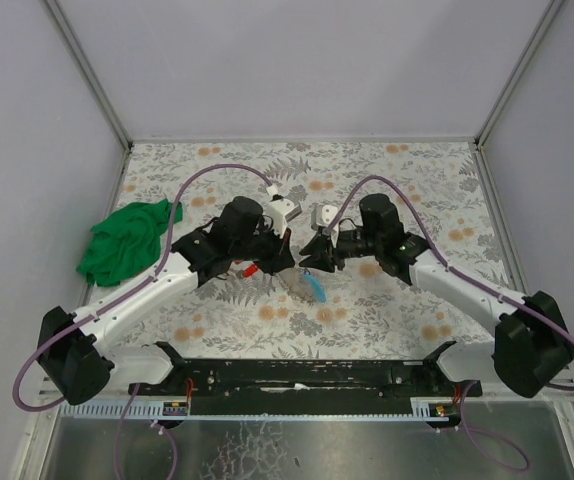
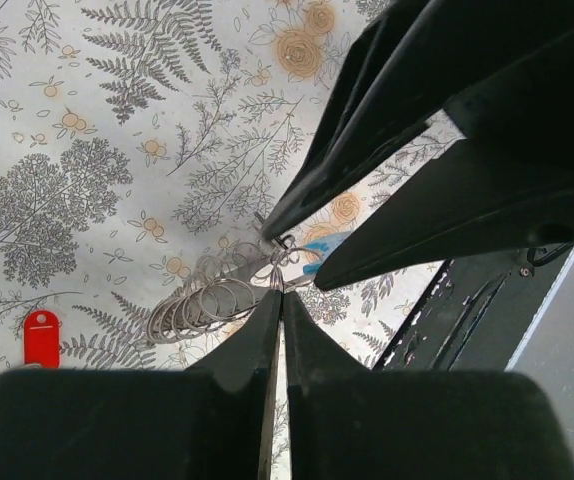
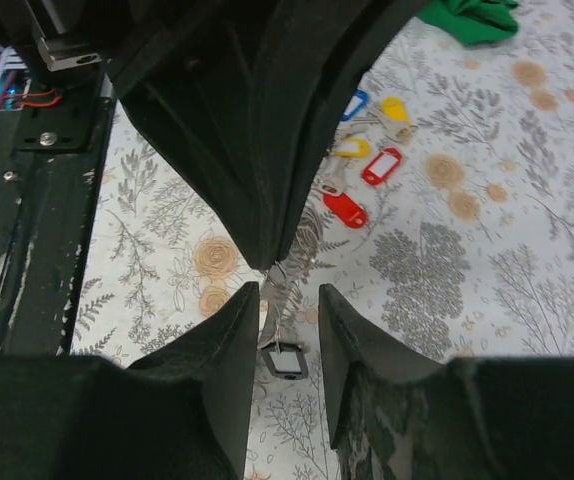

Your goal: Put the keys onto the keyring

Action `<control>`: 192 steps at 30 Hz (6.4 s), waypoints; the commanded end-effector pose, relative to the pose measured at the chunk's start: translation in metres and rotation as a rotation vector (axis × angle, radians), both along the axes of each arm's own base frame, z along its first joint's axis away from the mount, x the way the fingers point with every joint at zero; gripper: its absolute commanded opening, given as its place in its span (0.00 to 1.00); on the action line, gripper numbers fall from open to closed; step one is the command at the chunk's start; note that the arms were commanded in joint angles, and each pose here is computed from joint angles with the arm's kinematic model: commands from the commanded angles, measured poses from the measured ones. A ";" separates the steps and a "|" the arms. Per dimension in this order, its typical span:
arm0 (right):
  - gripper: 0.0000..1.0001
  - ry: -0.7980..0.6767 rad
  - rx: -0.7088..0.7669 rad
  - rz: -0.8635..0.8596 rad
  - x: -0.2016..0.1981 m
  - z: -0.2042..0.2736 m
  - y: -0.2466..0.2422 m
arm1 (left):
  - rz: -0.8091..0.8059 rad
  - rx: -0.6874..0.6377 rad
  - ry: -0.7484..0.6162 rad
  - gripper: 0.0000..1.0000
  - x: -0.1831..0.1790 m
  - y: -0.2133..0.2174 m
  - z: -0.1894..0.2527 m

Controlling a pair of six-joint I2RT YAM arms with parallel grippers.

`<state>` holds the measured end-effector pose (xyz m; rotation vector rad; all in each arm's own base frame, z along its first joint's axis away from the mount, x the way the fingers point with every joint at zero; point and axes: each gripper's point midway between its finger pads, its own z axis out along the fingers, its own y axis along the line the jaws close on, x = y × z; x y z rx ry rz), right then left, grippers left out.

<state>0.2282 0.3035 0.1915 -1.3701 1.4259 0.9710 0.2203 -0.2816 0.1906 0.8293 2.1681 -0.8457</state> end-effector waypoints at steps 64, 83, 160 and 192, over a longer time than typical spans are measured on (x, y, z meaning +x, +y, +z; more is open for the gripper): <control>0.00 0.073 0.408 -0.091 -0.016 0.032 0.002 | 0.129 -0.808 -0.198 0.19 -0.008 -0.010 0.031; 0.12 0.127 0.261 -0.044 -0.029 -0.003 -0.002 | 0.020 -0.524 -0.351 0.00 0.002 -0.015 0.008; 0.00 0.005 0.094 0.092 -0.022 0.015 0.003 | -0.272 -0.467 -0.503 0.32 -0.020 -0.003 0.008; 0.01 0.022 0.092 0.191 -0.036 0.009 0.005 | -0.360 -0.474 -0.543 0.19 -0.016 -0.013 0.006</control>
